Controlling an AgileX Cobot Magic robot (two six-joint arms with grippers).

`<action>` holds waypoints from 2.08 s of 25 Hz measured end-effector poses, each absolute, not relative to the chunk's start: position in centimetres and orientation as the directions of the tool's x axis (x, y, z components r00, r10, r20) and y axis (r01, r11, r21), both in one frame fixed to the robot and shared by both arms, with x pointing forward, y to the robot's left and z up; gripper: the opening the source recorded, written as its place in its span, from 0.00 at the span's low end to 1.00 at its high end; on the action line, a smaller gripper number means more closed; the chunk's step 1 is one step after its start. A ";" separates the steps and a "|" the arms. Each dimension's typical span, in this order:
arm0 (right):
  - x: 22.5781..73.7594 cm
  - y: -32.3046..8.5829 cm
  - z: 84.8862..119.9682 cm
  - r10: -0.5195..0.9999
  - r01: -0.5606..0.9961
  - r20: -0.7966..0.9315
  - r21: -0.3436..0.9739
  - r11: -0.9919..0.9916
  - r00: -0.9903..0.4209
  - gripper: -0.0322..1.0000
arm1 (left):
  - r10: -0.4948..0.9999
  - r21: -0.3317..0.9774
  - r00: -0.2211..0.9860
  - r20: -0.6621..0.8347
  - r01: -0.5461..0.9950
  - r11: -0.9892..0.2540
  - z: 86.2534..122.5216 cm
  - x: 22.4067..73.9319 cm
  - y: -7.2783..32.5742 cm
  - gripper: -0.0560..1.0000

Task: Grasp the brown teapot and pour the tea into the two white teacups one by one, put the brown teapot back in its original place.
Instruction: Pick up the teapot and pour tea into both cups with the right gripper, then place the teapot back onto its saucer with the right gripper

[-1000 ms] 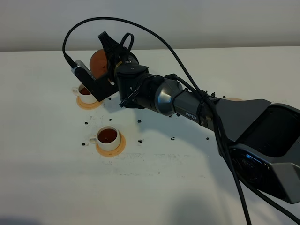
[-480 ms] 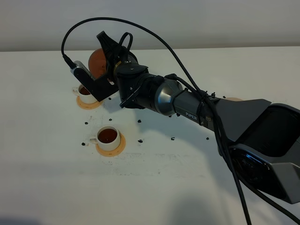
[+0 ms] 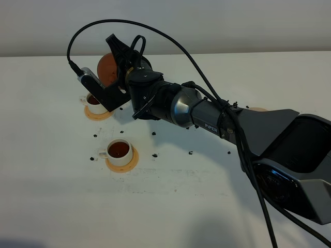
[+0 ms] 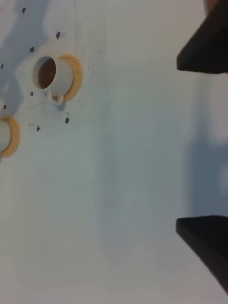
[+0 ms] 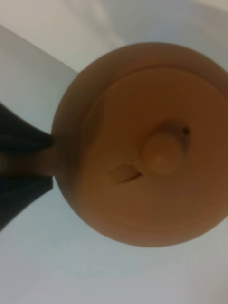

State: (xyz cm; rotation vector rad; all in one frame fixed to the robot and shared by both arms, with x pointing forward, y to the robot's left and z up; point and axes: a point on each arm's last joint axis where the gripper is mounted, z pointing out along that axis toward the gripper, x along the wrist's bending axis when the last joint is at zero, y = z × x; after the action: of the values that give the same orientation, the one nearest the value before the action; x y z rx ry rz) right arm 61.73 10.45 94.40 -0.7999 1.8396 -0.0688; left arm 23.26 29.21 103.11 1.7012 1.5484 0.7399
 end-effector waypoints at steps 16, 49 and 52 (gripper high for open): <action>61.7 10.5 94.3 -0.501 -0.481 -0.832 -0.347 0.805 -0.237 0.13 | 0.992 0.810 0.118 -0.048 0.586 -0.031 103.1 23.3 29.2 0.62; 62.4 5.1 96.6 0.561 0.388 -0.185 0.550 0.739 -0.807 0.13 | 0.992 0.810 0.118 -0.048 0.586 -0.031 103.1 23.3 29.2 0.62; 62.6 4.8 96.5 0.591 0.431 -0.139 0.556 0.710 -0.795 0.13 | 0.992 0.810 0.118 -0.048 0.586 -0.031 103.1 23.3 29.2 0.62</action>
State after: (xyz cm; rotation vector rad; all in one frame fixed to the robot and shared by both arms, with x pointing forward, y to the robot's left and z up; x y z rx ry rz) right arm 62.61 4.83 96.53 0.8028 2.6115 0.7370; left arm 23.26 29.21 103.11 1.7012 1.5484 0.7399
